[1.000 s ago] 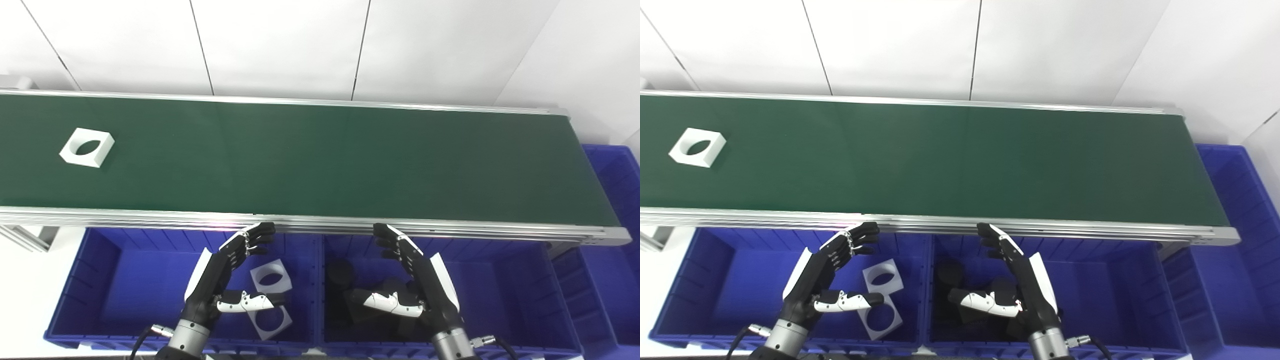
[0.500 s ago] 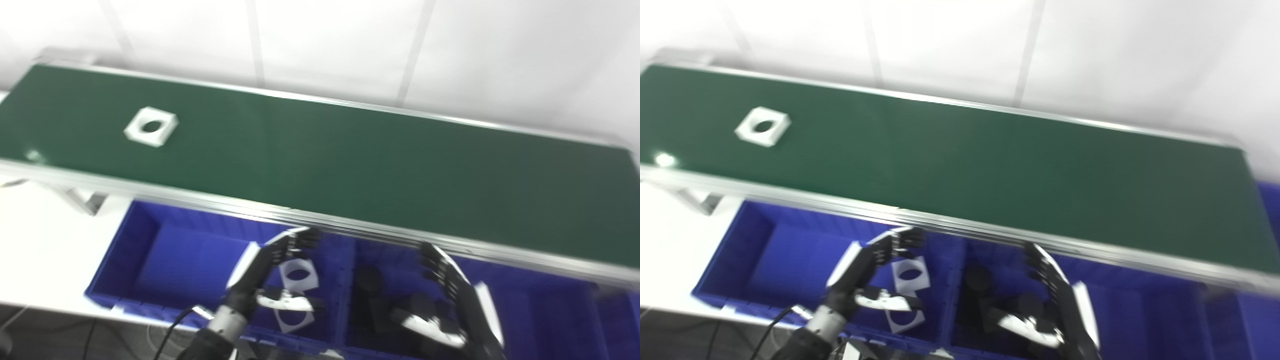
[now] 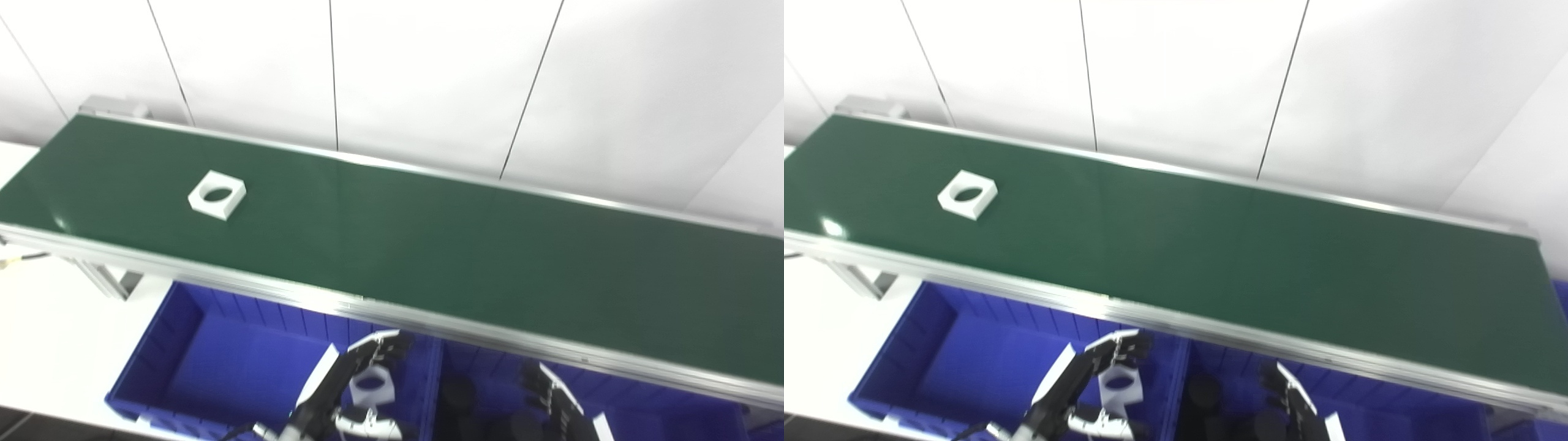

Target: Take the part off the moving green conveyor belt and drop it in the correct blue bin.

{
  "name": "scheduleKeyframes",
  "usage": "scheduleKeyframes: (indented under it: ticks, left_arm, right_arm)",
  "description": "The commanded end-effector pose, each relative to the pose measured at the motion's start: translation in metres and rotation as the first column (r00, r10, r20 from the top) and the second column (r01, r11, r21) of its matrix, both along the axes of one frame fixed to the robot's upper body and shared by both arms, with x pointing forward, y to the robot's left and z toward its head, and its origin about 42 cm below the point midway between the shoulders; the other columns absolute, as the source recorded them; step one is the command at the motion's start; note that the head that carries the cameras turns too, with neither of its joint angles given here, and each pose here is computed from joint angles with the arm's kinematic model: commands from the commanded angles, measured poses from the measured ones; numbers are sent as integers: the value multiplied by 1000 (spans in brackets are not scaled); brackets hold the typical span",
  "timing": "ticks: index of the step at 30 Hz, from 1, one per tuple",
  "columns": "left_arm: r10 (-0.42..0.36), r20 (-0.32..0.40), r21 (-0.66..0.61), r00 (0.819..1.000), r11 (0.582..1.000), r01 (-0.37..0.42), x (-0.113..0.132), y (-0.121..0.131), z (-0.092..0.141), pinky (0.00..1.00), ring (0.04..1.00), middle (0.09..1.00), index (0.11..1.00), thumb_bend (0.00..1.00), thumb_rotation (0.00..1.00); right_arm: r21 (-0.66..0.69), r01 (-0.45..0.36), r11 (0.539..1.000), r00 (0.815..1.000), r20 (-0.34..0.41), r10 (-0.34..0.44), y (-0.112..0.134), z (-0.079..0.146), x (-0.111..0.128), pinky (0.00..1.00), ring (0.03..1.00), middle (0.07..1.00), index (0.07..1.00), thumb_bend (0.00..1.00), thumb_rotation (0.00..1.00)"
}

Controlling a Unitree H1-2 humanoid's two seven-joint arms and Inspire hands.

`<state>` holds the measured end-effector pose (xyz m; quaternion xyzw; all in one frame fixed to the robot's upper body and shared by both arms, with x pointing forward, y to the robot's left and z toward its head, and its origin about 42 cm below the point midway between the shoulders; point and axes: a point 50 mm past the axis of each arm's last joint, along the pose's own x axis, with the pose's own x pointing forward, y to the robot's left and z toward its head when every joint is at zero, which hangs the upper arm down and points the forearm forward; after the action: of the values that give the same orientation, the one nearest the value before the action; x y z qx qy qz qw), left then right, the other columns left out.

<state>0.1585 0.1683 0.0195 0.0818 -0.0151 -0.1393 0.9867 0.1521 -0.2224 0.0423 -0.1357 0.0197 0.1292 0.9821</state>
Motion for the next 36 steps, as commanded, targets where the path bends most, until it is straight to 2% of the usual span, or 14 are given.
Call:
scheduleKeyframes:
  ticks: [1,5,12,16,20,22,25,33,36]
  left_arm:
    - [9,78,-60,997,998,-4,6,4,18,673,737,778,768,901,242]
    - [11,131,-80,991,997,0,14,16,34,669,735,777,759,906,244]
    - [-15,281,-5,959,1000,17,39,43,70,667,748,782,778,915,284]
    - [-72,367,57,928,997,55,58,67,97,709,782,805,804,892,287]
    - [-111,439,183,892,983,32,71,89,119,719,797,832,833,875,367]
    - [-133,448,205,884,978,44,79,98,129,743,809,840,838,870,325]
    - [-172,445,260,879,964,57,92,111,144,807,850,860,850,847,317]
    - [-216,455,375,864,926,34,138,135,179,788,849,868,852,808,299]
    - [-236,440,435,866,900,24,153,145,190,806,855,876,863,793,308]
  right_arm:
    - [22,-12,1000,997,80,11,5,8,5,774,832,847,854,803,274]
    - [32,-17,999,997,75,15,8,6,6,786,840,852,858,804,265]
    - [49,-17,999,996,83,13,11,2,10,760,827,844,856,799,207]
    - [54,-15,998,997,79,11,12,1,13,751,823,845,858,809,216]
    - [48,-19,999,997,81,15,12,0,15,756,824,845,858,808,215]
    - [50,-20,999,997,81,16,12,0,16,762,831,847,859,809,219]
    - [53,-22,998,996,85,17,10,-1,17,763,830,838,853,811,208]
    - [46,-28,999,996,82,24,8,-2,19,753,824,838,852,807,205]
    - [54,-30,998,996,80,25,8,-2,19,760,824,837,851,807,200]
